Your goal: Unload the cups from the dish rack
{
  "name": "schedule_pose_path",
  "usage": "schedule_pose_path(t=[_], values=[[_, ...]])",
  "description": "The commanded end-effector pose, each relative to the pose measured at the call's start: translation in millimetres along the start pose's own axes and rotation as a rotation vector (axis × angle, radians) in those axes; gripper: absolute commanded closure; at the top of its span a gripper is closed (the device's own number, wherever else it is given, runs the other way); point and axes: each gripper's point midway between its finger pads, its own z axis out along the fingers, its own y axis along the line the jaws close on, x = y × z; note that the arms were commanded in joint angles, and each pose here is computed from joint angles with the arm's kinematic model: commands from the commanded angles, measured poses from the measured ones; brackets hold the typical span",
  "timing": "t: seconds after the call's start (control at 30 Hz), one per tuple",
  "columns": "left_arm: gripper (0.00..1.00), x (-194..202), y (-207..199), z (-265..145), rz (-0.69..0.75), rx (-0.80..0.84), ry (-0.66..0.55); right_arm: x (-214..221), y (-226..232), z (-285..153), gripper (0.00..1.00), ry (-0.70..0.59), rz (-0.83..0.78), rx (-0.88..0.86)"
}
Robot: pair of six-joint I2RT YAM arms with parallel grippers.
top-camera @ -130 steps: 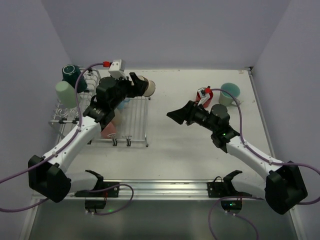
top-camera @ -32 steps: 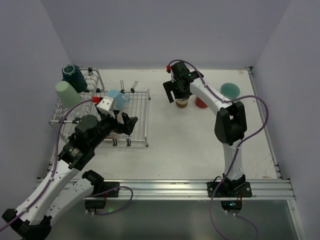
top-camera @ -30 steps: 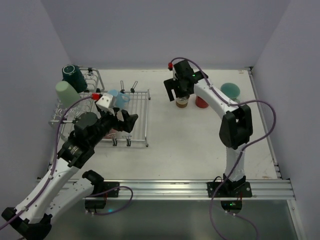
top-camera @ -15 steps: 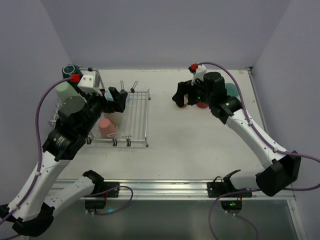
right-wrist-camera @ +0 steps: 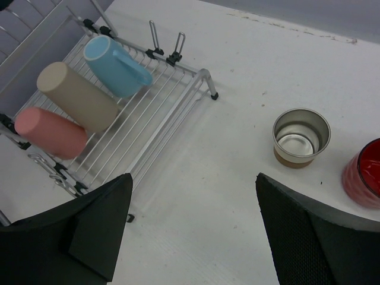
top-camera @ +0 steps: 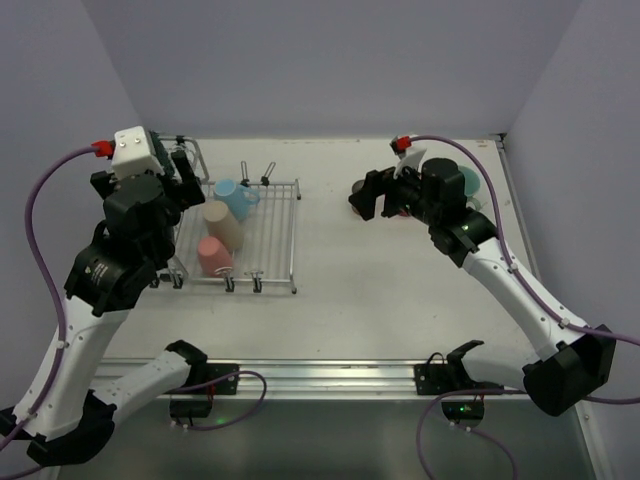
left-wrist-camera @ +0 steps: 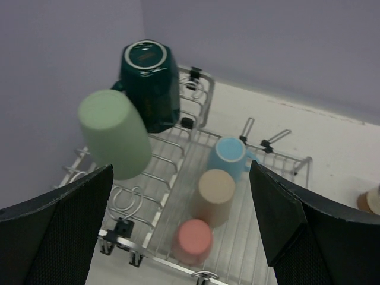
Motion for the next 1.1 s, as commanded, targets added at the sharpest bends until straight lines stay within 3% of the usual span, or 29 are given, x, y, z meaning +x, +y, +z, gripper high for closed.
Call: schedule_pose_path(t=[0.0, 0.13, 0.3, 0.6, 1.07], values=[[0.0, -3, 47, -1, -0.009, -0.236, -0.006, -17, 10, -5, 0.13, -0.053, 0.002, -0.048], [0.0, -14, 64, 8, -0.017, -0.306, -0.016, -18, 15, -9, 0.13, -0.056, 0.001, -0.072], [0.0, -12, 91, 48, 0.016, -0.406, 0.047, -18, 20, -11, 0.14, -0.055, -0.001, -0.097], [0.0, 7, 101, 86, 0.015, -0.39, 0.103, -12, 20, -7, 0.14, -0.023, 0.0, -0.105], [0.0, 31, 117, 104, 0.011, -0.381, 0.14, -6, 21, -2, 0.14, 0.004, 0.001, -0.114]])
